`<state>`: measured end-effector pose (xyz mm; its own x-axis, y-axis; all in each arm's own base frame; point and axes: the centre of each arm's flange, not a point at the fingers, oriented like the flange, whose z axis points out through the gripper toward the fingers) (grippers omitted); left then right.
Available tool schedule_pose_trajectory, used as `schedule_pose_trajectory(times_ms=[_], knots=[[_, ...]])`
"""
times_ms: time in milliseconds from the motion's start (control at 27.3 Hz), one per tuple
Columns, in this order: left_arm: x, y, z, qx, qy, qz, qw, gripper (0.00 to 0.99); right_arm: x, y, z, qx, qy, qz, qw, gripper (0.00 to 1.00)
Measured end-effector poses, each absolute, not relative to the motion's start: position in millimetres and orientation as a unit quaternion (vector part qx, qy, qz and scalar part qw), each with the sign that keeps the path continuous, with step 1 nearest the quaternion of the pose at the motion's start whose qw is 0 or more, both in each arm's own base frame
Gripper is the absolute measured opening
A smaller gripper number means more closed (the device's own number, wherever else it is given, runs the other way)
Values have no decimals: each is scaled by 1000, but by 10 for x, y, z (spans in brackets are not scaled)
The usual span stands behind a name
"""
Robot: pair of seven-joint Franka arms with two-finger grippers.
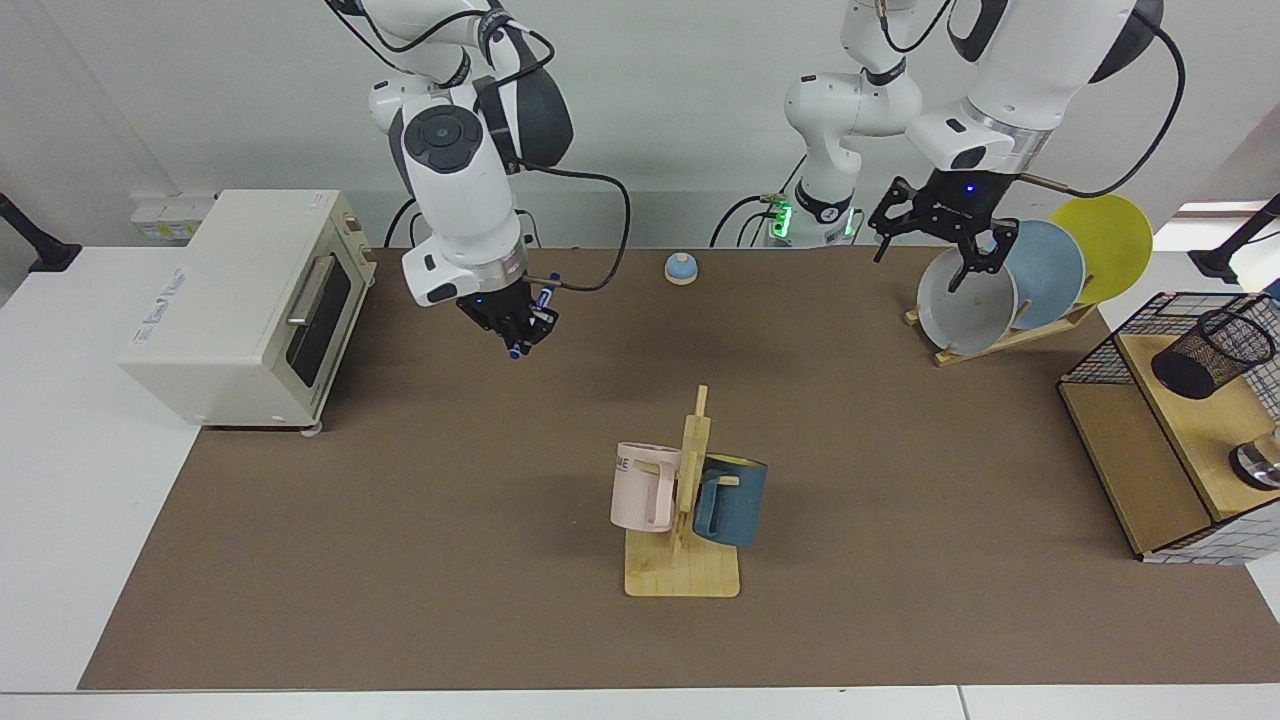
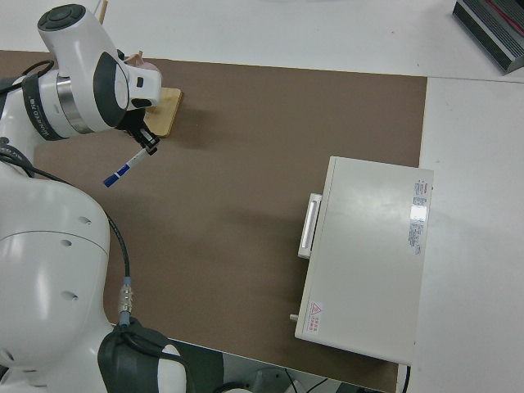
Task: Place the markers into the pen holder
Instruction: 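Carry the marker to the middle while the left gripper reaches toward it, then grasp the marker's free end with the left gripper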
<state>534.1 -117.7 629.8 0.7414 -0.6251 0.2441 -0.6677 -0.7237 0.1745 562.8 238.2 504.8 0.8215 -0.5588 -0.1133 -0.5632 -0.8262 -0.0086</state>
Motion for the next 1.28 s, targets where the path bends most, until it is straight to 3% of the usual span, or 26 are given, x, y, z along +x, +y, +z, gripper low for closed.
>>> schedule_pose_trajectory(times_ms=[330,476,916,1282], knots=[[5142,-1876,6305,889,-427,82,141,991,5426,2816,5128,-934,352,56,25,167],[5010,-2201,6306,872,-462,79,141,991,5355,2953,5178,-924,375,72,41,167],[4824,-2570,6081,842,-513,64,152,991,5377,3044,5348,-885,444,103,92,167],[4643,-2987,5888,826,-531,73,172,991,5391,3057,5368,-881,450,103,102,167]])
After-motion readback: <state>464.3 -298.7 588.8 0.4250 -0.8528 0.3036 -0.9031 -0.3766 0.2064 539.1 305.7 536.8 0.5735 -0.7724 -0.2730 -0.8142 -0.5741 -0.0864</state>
